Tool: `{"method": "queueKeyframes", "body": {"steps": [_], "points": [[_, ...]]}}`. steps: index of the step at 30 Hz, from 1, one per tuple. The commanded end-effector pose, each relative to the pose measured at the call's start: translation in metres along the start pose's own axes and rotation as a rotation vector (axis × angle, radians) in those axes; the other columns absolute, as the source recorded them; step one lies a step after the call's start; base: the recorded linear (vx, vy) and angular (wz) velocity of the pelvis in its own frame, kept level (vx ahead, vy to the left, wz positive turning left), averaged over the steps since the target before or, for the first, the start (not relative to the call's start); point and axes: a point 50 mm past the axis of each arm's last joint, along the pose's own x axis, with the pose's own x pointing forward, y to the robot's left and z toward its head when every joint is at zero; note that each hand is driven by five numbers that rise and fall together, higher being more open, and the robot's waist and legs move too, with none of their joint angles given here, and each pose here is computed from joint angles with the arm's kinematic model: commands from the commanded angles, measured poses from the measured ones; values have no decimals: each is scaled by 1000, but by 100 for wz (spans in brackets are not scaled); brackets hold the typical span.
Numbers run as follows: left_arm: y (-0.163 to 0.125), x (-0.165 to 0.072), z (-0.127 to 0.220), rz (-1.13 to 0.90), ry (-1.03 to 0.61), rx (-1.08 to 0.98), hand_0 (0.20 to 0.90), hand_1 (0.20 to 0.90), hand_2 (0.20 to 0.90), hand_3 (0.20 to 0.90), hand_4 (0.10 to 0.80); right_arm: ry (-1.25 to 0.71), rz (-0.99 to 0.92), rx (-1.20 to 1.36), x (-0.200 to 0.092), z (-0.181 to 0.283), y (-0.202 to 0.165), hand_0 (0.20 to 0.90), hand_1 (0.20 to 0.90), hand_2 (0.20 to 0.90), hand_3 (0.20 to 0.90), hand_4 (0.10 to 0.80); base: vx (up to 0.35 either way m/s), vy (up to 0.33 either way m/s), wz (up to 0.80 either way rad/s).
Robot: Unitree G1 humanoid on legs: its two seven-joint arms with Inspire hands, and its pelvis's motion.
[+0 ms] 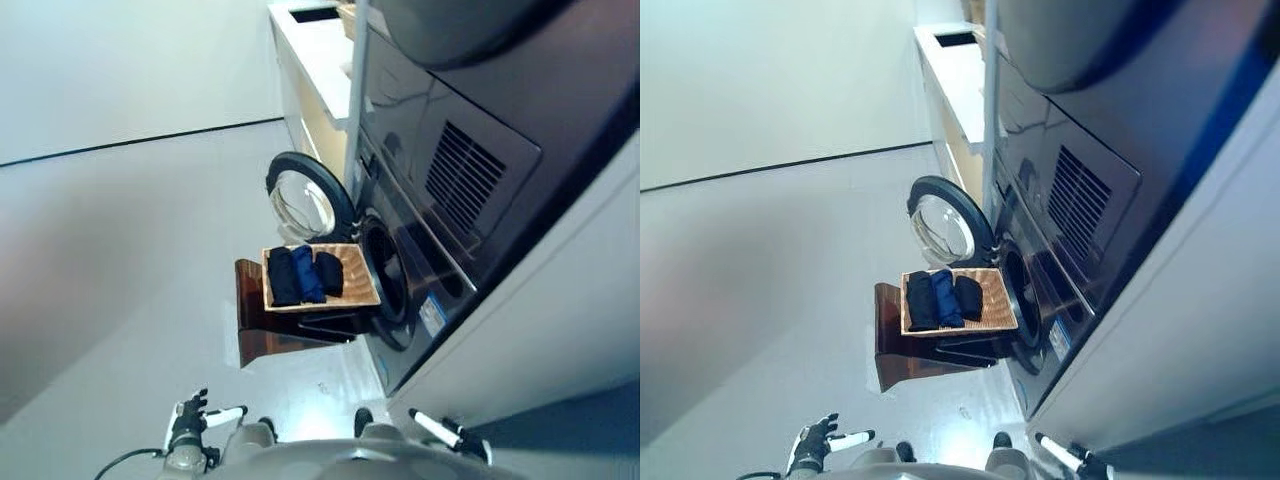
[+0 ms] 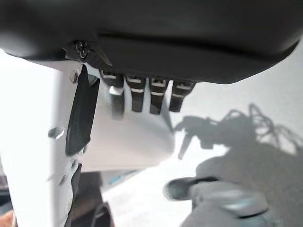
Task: Pick up the clothes and place them into the washing machine
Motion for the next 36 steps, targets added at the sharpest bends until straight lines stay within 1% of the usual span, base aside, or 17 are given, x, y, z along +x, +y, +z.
{"method": "queueKeyframes", "body": {"steps": [1, 4, 6, 8, 11, 14, 17, 21, 25, 29, 31, 33, 34, 36], "points": [[-1, -1, 3, 13, -41, 11, 900, 900, 900, 900, 800, -97, 16, 34, -1, 19, 13, 900, 900, 900, 900, 800, 240, 319, -10], [5, 2, 9, 9, -64, 66, 900, 900, 900, 900, 800, -82, 17, 69, -1, 18, 15, 900, 900, 900, 900, 800, 241, 334, -53], [17, 6, 15, 37, -86, 87, 900, 900, 900, 900, 800, -94, 31, 122, -1, 25, 20, 900, 900, 900, 900, 800, 169, 293, -45], [28, 9, 23, 73, -104, 79, 900, 900, 900, 900, 800, -91, 45, 122, -2, 28, 27, 900, 900, 900, 900, 800, 120, 312, -25], [27, 10, 28, 70, -124, 68, 900, 900, 900, 900, 800, -97, 44, 127, -1, 32, 26, 900, 900, 900, 900, 800, 127, 254, -63], [25, 9, 30, 48, -141, 80, 900, 900, 900, 900, 800, -107, 41, 135, 0, 35, 23, 900, 900, 900, 900, 800, 203, 242, -22], [24, 8, 28, 34, -140, 86, 900, 900, 900, 900, 800, -90, 25, 147, 1, 32, 17, 900, 900, 900, 900, 800, 130, 41, -14], [20, 9, 31, 13, -149, 112, 900, 900, 900, 900, 800, -48, -9, 138, 3, 21, 7, 900, 900, 900, 900, 800, 300, -58, -26], [17, 9, 34, 6, -166, 114, 900, 900, 900, 900, 800, -20, -24, 102, 3, 14, 2, 900, 900, 900, 900, 800, 287, -76, 42], [7, 8, 39, -20, -180, 115, 900, 900, 900, 900, 800, 21, -47, 82, 2, 1, -6, 900, 900, 900, 900, 800, 258, -175, 48], [2, 6, 39, -32, -181, 112, 900, 900, 900, 900, 800, -1, -46, 75, 3, 8, -6, 900, 900, 900, 900, 800, 141, -147, 106], [-6, 6, 52, -62, -227, 135, 900, 900, 900, 900, 800, -55, -25, 101, 5, 23, -1, 900, 900, 900, 900, 800, 152, -173, 82], [-7, 6, 52, -62, -227, 134, 900, 900, 900, 900, 800, -55, -25, 102, 5, 23, -1, 900, 900, 900, 900, 800, 96, -99, 60], [-14, 5, 61, -86, -263, 149, 900, 900, 900, 900, 800, -121, 2, 131, 4, 39, 7, 900, 900, 900, 900, 800, 32, -28, 44]]}}
